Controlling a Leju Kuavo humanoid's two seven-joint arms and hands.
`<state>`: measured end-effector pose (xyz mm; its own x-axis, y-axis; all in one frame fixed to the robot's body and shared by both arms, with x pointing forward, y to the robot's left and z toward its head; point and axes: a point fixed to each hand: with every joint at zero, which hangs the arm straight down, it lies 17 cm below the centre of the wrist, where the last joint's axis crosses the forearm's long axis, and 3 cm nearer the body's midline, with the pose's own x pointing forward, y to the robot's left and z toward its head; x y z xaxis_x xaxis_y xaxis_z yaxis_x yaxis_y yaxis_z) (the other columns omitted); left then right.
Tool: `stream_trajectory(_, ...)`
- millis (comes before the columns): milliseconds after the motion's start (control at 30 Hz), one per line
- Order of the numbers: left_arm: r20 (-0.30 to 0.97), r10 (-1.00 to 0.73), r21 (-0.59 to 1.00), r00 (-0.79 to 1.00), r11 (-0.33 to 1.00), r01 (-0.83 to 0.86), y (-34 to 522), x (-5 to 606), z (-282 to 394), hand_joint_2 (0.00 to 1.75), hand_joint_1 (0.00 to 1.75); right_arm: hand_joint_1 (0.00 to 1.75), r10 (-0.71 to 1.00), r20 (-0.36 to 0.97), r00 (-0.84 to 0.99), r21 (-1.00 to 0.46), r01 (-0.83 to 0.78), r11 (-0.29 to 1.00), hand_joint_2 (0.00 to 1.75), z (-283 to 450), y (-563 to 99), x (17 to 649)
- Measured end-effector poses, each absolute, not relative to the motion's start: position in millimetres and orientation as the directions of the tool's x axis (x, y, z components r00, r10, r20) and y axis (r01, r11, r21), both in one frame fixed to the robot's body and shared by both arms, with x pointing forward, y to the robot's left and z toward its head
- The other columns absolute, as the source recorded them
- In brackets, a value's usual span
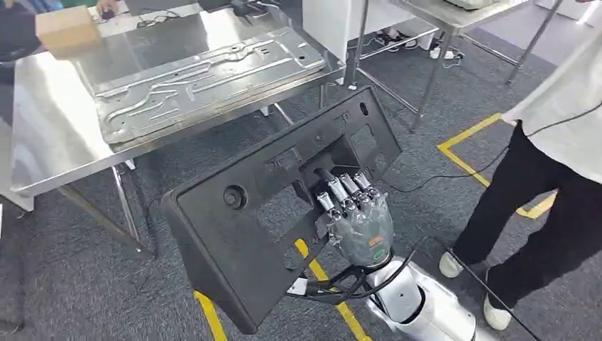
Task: Take the parts from the cabinet and place them on the table.
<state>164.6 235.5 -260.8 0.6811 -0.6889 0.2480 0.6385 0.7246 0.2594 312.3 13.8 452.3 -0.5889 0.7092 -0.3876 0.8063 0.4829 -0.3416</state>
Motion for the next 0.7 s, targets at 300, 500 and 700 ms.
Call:
stream_trajectory(300, 0.238, -0.689, 0.255, 0.685, 0.725, 0.640, 237.1, 157.4, -262.9, 1.75, 0.00, 1.75, 0.711, -0.388, -0.586, -0.344, 0.808, 0.478, 1.75, 452.4, 13.4, 313.4)
stream_trajectory(500, 0.251, -0.686, 0.264, 0.683, 0.727, 0.634, 236.1, 167.1, -260.2, 1.75, 0.00, 1.75, 0.711, -0.388, -0.587, -0.346, 0.807, 0.478, 1.75, 452.5, 14.0, 313.2)
stream_trajectory(700, 0.247, -0.688, 0.261, 0.682, 0.725, 0.637, 236.2, 164.1, -261.0, 1.75, 0.00, 1.75, 0.712, -0.389, -0.585, -0.344, 0.809, 0.477, 1.75, 453.5, 13.5, 313.6)
